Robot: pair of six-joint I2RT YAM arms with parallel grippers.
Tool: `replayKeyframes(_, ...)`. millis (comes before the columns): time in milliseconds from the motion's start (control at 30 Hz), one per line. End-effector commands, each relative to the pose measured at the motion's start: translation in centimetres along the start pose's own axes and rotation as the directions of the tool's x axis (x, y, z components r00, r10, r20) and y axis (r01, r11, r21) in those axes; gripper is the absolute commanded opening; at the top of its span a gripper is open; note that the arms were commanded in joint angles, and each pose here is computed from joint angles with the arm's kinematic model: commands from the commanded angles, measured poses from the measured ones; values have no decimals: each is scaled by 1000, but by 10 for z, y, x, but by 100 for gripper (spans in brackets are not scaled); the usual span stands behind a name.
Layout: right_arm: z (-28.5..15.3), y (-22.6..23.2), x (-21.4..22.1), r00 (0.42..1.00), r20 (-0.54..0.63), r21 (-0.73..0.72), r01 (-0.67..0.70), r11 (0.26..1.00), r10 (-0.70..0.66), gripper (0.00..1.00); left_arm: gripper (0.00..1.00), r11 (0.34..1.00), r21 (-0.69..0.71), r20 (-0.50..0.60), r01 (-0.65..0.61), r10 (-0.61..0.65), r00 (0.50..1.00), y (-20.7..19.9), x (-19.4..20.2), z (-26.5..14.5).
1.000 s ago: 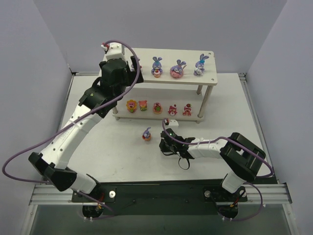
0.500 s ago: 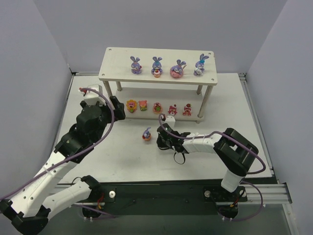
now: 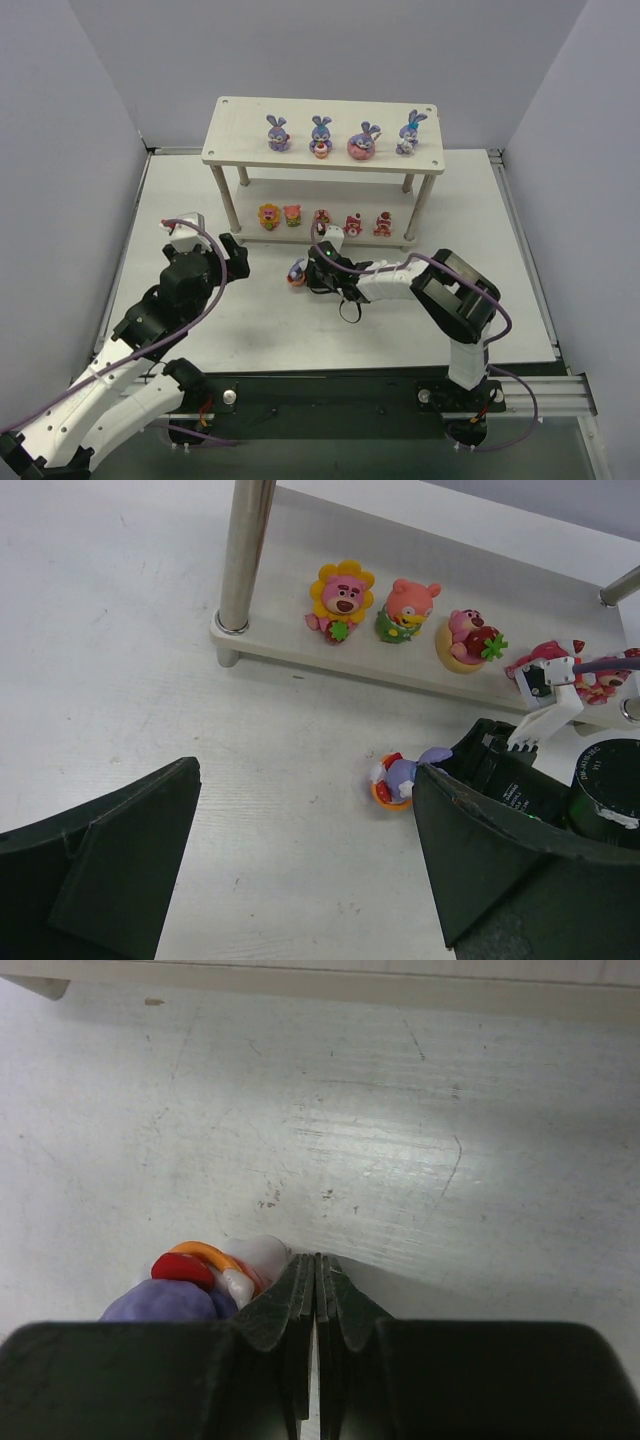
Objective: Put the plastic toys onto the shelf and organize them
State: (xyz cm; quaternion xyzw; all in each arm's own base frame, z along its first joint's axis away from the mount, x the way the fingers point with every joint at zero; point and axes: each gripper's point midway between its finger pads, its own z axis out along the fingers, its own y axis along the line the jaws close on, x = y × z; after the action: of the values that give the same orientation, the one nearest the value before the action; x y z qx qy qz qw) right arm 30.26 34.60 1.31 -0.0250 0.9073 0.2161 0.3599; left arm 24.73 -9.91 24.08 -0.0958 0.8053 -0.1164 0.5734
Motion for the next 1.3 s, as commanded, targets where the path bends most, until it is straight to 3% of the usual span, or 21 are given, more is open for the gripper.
replayKeyframes(0,4,-15,54,991,-132,24,-7,1000,10,0,97,999,26,10,36,-37,999,-7,-7,-4)
replayKeyframes(467,11,26,78,989,-146,5,26,1000,-25,0,97,999,-26,-32,29,-30,999,6,15,1)
replayKeyframes(733,-10,3,73,992,-129,53,17,998,-10,1,97,999,21,-79,48,-47,996,8,57,10)
replayKeyframes(1000,-29,-19,57,994,-107,83,-14,996,23,18,94,986,168,-161,9,18,987,-18,120,15)
replayKeyframes(1267,-33,-33,53,993,-107,103,-32,994,43,23,79,965,250,-28,-75,85,996,-41,117,26)
